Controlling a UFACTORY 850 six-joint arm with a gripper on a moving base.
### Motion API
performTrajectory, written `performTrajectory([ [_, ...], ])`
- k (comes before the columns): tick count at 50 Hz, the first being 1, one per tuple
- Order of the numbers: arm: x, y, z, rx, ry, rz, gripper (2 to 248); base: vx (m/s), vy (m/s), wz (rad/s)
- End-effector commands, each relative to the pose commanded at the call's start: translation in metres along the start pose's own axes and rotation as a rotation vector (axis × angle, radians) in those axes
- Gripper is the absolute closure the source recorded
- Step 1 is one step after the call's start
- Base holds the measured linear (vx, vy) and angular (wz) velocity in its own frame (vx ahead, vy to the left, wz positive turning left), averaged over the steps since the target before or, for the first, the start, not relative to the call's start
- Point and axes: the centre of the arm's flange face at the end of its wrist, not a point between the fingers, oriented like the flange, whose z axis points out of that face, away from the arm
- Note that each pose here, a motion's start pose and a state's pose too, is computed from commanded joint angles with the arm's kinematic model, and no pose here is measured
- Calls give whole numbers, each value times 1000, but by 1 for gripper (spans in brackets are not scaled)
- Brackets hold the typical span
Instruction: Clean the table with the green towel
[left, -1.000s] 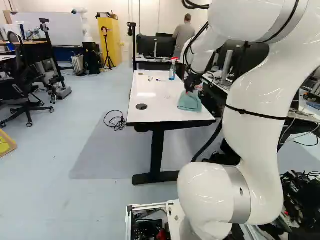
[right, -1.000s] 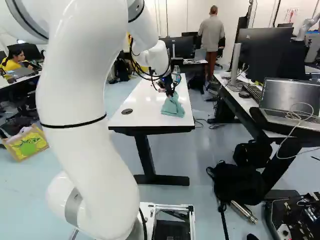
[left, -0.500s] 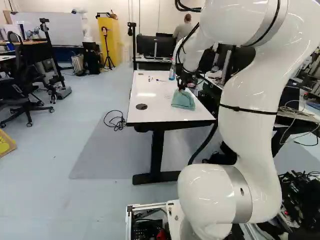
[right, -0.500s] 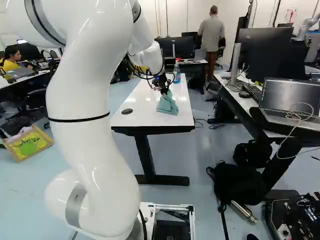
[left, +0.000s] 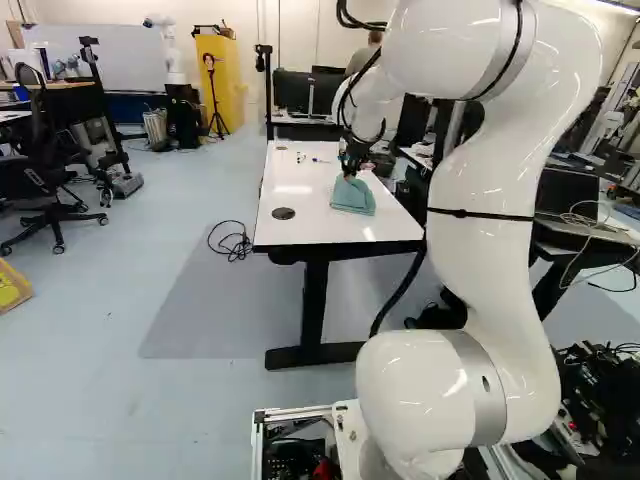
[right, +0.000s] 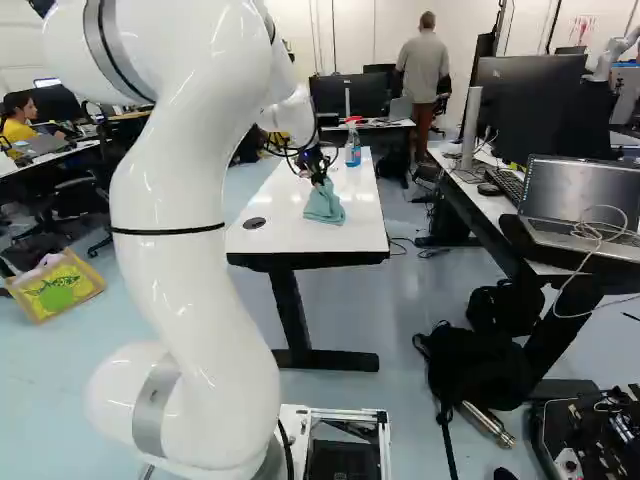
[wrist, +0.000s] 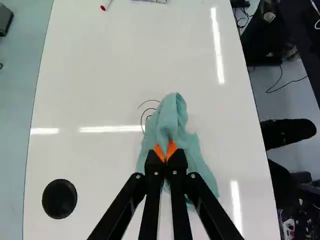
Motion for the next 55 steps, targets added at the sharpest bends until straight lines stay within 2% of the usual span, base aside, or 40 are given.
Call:
performTrajectory([
  [12, 14, -18, 11, 14, 12, -22, 226, 0, 0, 0],
  [20, 18, -22, 23, 18, 9, -28, 226, 0, 0, 0],
  [55, 7, -23, 73, 17, -67, -29, 226, 0, 0, 0],
])
